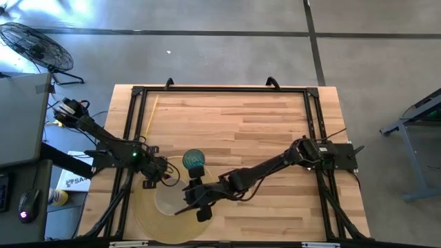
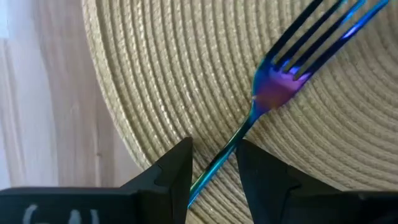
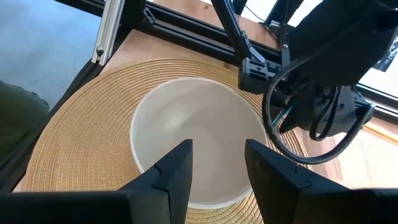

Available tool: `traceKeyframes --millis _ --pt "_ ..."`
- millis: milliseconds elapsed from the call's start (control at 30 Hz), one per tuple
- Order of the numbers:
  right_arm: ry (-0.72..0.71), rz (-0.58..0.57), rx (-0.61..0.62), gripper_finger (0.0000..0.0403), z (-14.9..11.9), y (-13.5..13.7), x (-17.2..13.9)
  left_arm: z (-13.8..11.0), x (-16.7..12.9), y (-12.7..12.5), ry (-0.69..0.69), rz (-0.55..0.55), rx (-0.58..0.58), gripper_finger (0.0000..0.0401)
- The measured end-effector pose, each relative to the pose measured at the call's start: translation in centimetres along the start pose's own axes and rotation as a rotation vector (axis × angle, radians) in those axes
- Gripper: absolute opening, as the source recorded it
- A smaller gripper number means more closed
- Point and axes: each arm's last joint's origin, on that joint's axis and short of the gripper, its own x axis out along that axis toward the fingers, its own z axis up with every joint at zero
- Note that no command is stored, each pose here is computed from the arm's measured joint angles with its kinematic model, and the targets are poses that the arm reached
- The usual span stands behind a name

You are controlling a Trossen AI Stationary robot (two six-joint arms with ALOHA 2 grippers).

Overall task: Pick & Place Utensil
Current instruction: Put the blue fork into the white bowl

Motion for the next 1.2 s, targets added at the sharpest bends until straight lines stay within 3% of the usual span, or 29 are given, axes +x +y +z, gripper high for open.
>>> traceKeyframes --millis 267,600,1200 --pt "0.021 -0.006 0.003 0.0141 -0.2 -0.4 0.1 0.0 0.1 0.0 -0.003 -0.003 0.024 0.0114" --pt "0.027 -0.006 0.014 0.0141 -0.3 -0.4 0.1 0.0 0.1 0.1 -0.024 0.025 0.030 0.0009" --pt "0.086 0.002 0.031 0.0141 -0.9 -0.1 0.0 1.0 -0.7 -0.1 -0.104 0.085 0.001 0.0006"
